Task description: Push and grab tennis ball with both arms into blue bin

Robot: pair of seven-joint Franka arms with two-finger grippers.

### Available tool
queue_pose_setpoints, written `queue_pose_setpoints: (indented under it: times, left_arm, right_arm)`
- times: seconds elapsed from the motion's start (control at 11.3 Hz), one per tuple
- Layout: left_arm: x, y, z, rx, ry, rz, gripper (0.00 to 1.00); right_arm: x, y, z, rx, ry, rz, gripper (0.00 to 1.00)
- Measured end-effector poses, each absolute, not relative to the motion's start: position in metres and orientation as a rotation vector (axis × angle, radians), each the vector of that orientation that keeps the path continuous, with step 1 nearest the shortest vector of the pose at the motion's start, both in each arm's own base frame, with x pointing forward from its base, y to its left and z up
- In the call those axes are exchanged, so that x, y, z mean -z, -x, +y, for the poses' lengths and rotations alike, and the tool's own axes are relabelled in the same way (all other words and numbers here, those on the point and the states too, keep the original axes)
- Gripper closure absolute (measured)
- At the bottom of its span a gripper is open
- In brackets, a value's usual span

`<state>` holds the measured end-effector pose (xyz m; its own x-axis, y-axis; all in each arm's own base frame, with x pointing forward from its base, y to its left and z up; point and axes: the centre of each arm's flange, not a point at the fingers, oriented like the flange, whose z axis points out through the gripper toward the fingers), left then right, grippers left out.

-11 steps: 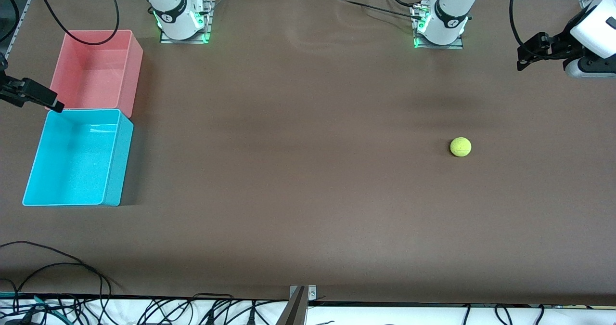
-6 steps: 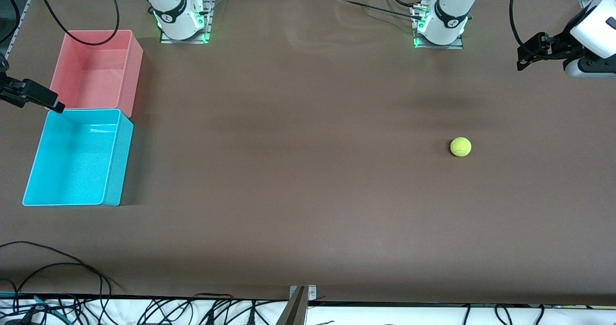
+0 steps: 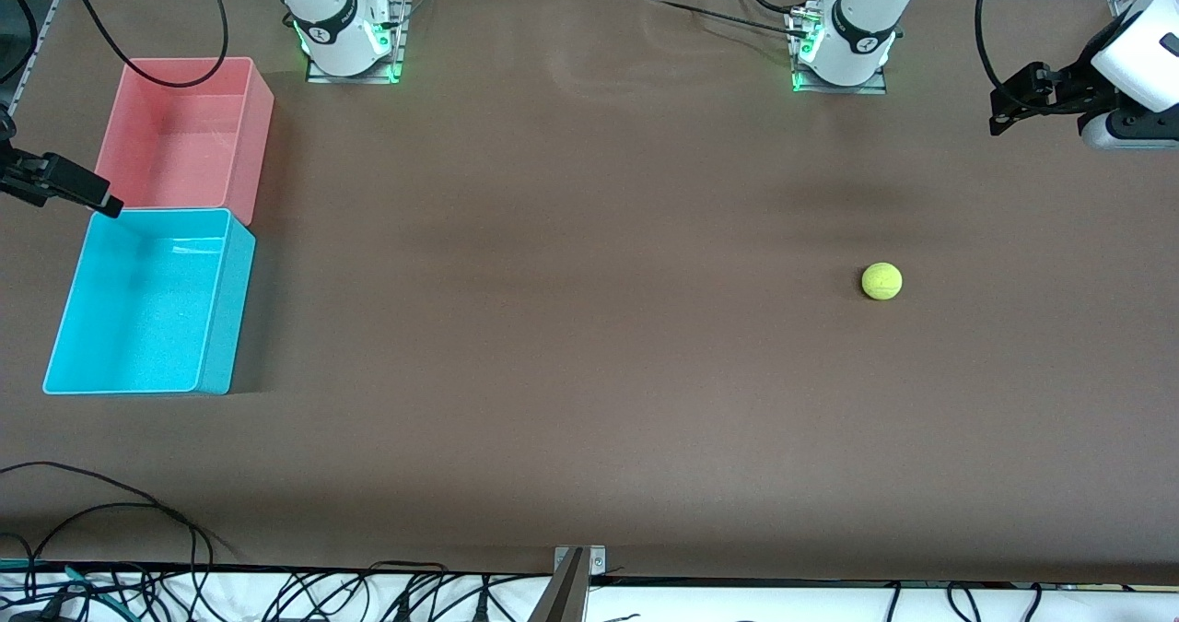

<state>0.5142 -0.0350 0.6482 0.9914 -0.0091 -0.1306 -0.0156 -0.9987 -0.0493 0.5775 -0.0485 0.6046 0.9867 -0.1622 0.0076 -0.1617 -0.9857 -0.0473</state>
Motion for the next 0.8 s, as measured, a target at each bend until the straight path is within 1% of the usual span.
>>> queue_pose_setpoints:
  times: [0.53,0.8]
  left_arm:
    - [-0.637,-0.523,-0.027,-0.172,3.089,-0.004,0.0]
    - [-0.623,-0.517,-0.027,-0.182,3.087,-0.001,0.0]
  right_arm:
    - [-0.603,-0.577,-0.047,0.001,3.085,0.248,0.0]
    - [-0.603,-0.576,-0.047,-0.002,3.085,0.248,0.0]
